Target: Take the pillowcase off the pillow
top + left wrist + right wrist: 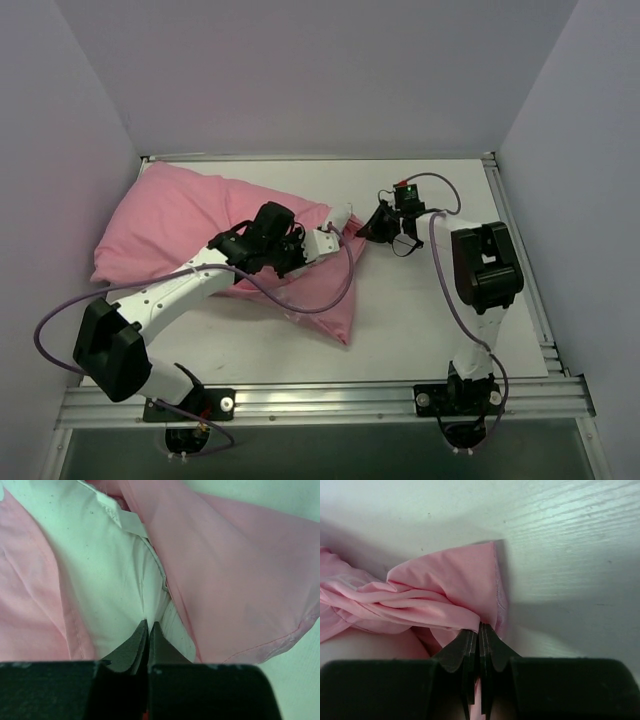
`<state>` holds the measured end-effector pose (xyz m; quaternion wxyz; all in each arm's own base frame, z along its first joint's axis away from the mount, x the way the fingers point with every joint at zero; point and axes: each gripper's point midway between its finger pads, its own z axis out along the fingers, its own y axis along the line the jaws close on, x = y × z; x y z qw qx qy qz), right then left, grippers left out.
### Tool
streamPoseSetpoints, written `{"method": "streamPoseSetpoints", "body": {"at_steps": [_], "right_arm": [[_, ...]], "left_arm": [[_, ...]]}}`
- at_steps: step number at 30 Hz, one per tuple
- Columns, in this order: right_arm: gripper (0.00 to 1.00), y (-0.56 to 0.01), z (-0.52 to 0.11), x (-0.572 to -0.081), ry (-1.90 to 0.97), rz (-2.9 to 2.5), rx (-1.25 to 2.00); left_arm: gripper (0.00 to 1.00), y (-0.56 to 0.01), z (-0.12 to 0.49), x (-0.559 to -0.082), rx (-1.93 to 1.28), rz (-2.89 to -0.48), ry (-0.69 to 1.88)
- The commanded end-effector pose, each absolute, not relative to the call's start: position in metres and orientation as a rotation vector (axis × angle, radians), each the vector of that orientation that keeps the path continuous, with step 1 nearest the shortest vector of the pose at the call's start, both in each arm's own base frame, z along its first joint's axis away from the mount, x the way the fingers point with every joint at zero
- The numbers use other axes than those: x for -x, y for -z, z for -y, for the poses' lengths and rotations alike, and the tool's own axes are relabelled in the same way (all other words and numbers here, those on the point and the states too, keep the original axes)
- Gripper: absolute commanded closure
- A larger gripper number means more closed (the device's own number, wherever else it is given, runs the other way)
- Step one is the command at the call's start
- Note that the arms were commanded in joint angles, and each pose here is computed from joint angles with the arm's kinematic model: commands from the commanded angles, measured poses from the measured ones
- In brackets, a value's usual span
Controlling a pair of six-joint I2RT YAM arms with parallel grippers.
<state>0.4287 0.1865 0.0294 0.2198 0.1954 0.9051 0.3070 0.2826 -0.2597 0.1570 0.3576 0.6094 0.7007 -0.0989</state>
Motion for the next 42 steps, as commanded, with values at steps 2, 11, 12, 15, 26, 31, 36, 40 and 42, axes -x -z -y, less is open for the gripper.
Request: {"method": "streamPoseSetpoints", "body": {"at_steps": [2,11,12,15,26,31,36,40,42], "right_arm": [[1.00,-0.023,-0.144,-0.470,-0.615,-2.373,-0.565],[0.41,-0.119,-0.185,-0.427,-0.812,-2.177,-0.199],[0.35,-0.141,-0.179,-0.418,-0.785,-2.161,-0.186],[0.32,-0.174,-0.173,-0.399,-0.747,-2.124,-0.167],[0.30,-0.187,-0.263,-0.344,-0.964,-2.079,-0.222],[0.33,-0.176,-0.296,-0.334,-1.026,-2.105,-0.196],[0.65,-0.149,-0.301,-0.332,-1.020,-2.168,-0.242],[0.91,-0.133,-0.296,-0.310,-0.993,-2.231,-0.239],[0.94,-0.127,-0.294,-0.285,-0.976,-2.268,-0.208]], "left_arm": [[0.98,-0.181,0.228,-0.281,-1.368,-2.001,0.323],[0.98,-0.246,0.290,-0.354,-1.078,-1.929,0.469],[0.98,-0.246,0.291,-0.359,-1.065,-1.930,0.457],[0.98,-0.241,0.297,-0.370,-1.043,-1.938,0.459],[0.98,-0.244,0.307,-0.385,-0.968,-1.951,0.470],[0.98,-0.240,0.306,-0.384,-0.958,-1.963,0.479],[0.98,-0.238,0.299,-0.391,-0.920,-1.972,0.431],[0.98,-0.244,0.273,-0.425,-0.799,-1.980,0.261],[0.98,-0.257,0.258,-0.448,-0.715,-1.961,0.172]]}}
